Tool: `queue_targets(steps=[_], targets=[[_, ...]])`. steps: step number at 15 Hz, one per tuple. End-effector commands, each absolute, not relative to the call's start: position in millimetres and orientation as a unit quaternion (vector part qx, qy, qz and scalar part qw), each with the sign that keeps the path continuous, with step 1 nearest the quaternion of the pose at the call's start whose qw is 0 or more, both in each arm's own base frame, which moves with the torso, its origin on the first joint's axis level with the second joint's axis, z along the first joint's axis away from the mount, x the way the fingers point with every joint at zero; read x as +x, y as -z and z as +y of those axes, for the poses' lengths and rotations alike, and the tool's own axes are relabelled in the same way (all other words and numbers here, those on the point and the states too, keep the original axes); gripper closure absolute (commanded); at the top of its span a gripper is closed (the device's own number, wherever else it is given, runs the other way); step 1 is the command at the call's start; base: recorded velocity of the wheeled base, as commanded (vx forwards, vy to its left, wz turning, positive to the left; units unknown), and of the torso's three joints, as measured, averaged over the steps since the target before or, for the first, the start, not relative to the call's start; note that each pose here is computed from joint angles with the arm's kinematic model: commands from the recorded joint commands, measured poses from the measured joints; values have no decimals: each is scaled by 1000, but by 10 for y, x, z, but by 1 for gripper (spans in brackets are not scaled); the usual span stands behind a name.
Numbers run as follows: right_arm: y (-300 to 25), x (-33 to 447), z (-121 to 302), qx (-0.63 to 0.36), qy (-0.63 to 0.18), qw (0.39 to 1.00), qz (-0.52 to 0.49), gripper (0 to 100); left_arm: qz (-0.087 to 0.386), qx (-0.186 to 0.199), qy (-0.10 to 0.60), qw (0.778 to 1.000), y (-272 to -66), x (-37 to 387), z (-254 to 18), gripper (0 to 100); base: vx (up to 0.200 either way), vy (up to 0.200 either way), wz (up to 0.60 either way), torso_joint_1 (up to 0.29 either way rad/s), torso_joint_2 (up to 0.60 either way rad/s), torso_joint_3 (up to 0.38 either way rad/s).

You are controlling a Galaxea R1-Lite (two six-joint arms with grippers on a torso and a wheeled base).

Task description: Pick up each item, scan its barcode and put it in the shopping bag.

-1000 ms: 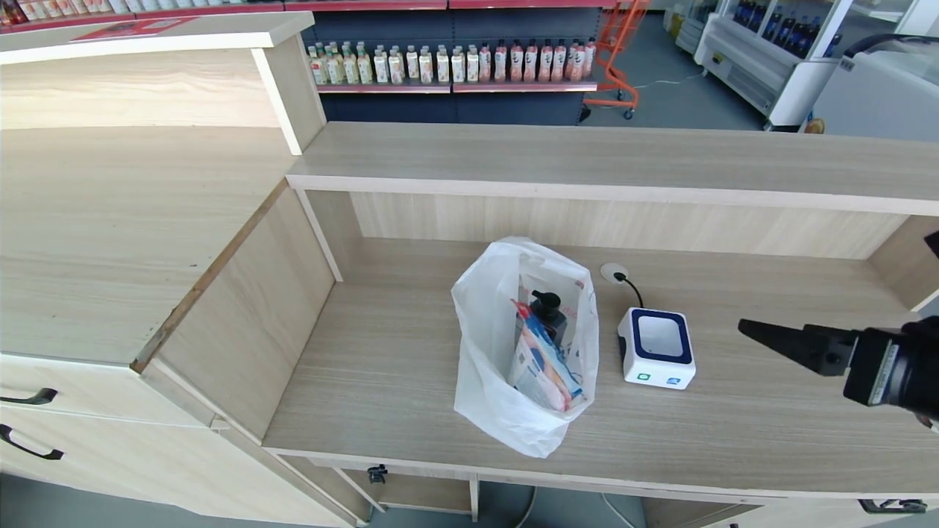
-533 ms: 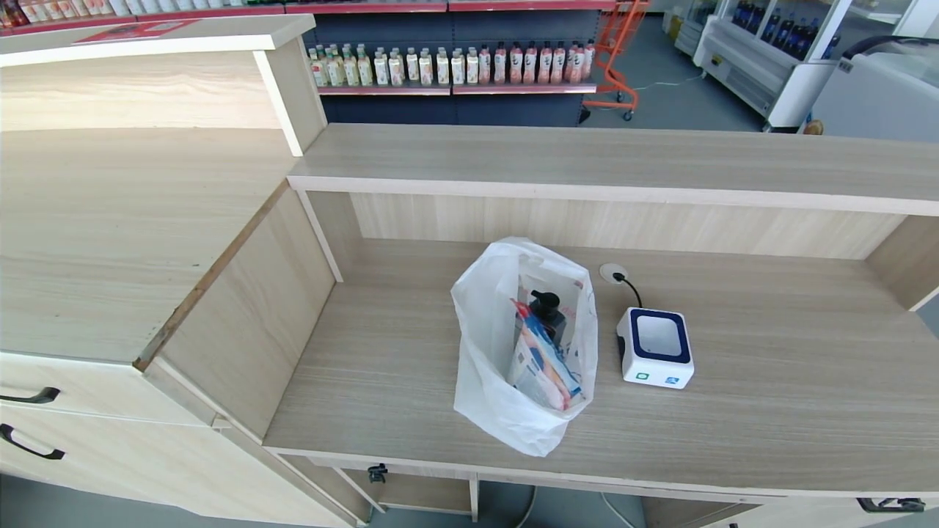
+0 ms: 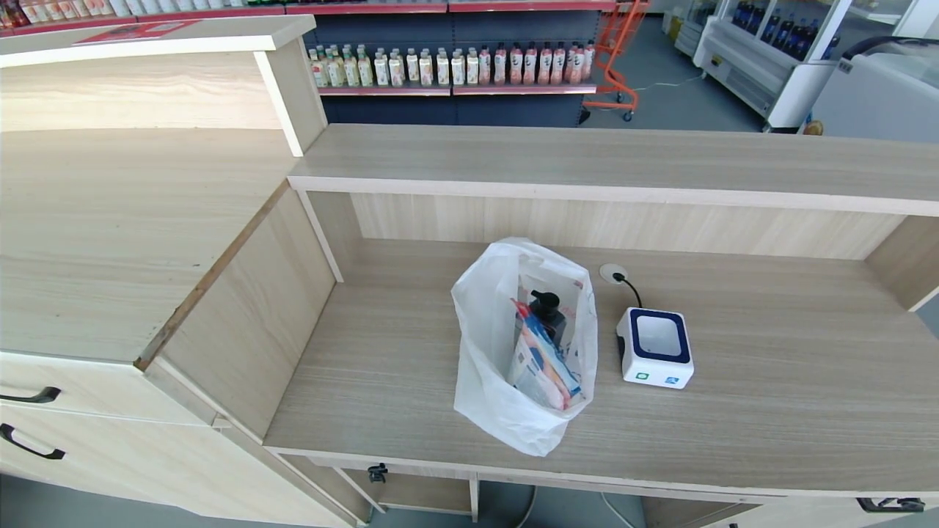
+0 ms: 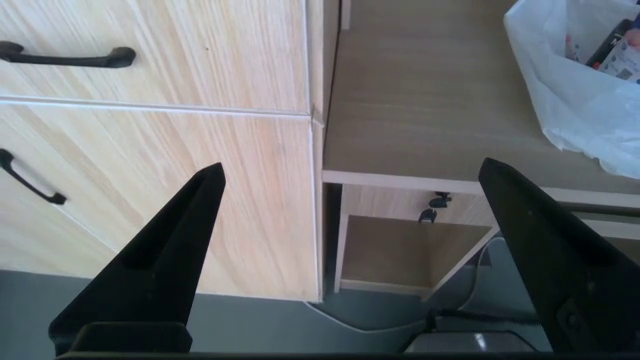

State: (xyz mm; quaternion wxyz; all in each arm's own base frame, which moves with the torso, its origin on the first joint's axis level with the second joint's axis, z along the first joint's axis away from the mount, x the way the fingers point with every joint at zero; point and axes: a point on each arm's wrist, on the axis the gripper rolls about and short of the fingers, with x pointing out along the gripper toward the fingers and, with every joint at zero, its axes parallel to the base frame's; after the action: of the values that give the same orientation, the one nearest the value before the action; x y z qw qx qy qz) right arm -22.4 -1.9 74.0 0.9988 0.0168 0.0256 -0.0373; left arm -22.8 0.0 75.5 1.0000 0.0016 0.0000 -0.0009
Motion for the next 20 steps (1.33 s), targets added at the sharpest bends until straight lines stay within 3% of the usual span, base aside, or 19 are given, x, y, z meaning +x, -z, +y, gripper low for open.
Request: queue_targets(steps=[1, 7, 20], targets=[[-725, -237, -18, 21, 40, 999, 21, 100, 1, 2, 1, 1000, -755, -227, 0, 0, 0, 0, 0, 0, 0, 0], [-725, -237, -18, 21, 40, 999, 21, 100, 1, -2, 0, 1000, -755, -227, 1, 0, 0, 0, 0, 0, 0, 0], [-725, -237, -18, 21, 40, 999, 21, 100, 0, 9, 1, 1000, -755, -228, 0, 0, 0, -200, 0, 2, 1, 2]])
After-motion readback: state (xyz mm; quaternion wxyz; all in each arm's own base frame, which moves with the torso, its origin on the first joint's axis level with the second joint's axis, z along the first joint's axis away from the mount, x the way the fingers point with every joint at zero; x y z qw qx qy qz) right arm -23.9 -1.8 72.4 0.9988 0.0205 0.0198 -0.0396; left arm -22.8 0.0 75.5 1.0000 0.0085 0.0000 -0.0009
